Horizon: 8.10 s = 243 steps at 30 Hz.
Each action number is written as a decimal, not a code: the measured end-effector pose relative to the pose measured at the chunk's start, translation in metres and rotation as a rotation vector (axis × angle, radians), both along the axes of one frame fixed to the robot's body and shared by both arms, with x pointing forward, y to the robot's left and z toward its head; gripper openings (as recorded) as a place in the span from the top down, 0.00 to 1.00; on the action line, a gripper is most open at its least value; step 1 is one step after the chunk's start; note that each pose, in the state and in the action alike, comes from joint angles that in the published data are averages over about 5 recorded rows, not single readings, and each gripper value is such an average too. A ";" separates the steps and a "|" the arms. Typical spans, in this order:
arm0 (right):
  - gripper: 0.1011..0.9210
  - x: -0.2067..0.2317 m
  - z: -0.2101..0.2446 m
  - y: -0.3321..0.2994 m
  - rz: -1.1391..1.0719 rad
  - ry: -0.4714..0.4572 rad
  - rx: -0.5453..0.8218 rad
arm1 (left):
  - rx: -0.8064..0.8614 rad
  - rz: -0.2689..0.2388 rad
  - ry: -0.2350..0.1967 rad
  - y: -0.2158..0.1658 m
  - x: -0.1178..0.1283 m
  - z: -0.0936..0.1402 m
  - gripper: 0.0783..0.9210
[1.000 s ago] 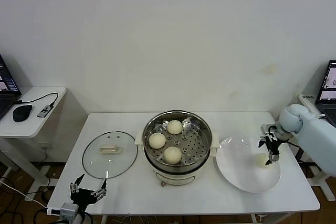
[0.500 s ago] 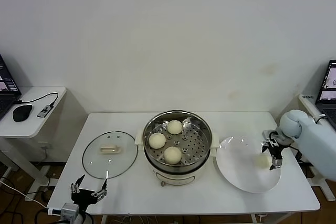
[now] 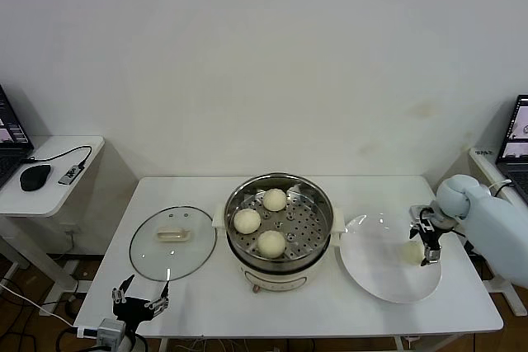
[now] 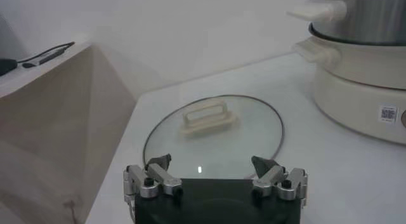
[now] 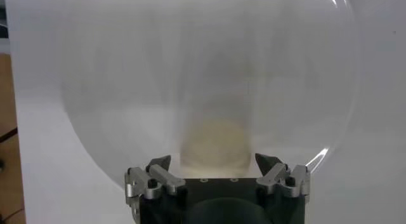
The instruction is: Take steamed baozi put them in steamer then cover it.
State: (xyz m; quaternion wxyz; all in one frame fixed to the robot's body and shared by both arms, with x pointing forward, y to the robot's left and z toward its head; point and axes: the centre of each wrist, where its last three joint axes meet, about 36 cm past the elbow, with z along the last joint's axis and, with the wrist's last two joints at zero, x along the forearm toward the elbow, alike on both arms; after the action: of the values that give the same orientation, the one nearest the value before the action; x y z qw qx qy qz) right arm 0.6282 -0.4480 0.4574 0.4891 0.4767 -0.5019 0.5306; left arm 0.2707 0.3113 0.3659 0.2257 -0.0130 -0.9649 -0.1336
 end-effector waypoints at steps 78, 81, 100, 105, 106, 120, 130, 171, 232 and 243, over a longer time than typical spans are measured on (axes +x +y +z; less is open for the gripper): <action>0.50 0.057 0.170 0.314 0.104 0.027 0.146 | 0.022 0.002 -0.180 0.000 0.014 0.056 0.12; 0.50 0.056 0.158 0.315 0.101 0.033 0.135 | 0.021 0.002 -0.178 0.000 0.015 0.054 0.12; 0.23 0.048 0.135 0.309 0.073 0.033 0.141 | 0.007 -0.005 -0.172 -0.006 0.016 0.051 0.12; 0.13 0.045 0.147 0.302 0.066 0.026 0.164 | 0.010 -0.008 -0.170 -0.007 0.015 0.051 0.12; 0.12 0.044 0.151 0.300 0.065 0.024 0.171 | 0.011 -0.008 -0.170 -0.007 0.015 0.051 0.12; 0.12 0.004 0.228 0.213 0.016 -0.235 0.512 | -0.015 0.007 -0.178 -0.008 0.020 0.043 0.12; 0.12 -0.051 0.210 0.136 -0.170 -0.626 0.845 | -0.076 0.020 -0.195 -0.013 0.020 0.043 0.12; 0.12 -0.309 -0.077 0.119 -1.268 -1.152 1.369 | 0.960 -0.221 -0.371 0.015 0.057 -0.051 0.12; 0.12 -0.331 -0.089 0.152 -1.320 -1.140 1.346 | 1.216 -0.343 -0.234 0.031 0.174 -0.100 0.12; 0.12 -0.334 -0.085 0.150 -1.320 -1.144 1.341 | 1.193 -0.314 -0.231 0.030 0.186 -0.106 0.12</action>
State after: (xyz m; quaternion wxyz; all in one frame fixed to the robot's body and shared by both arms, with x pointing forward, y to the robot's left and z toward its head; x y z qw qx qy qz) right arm 0.2939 -0.2981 0.3719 0.0137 -0.0324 -0.9967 -0.0729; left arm 0.4563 0.3410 0.2604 0.0658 -0.0118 -0.7289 -0.6814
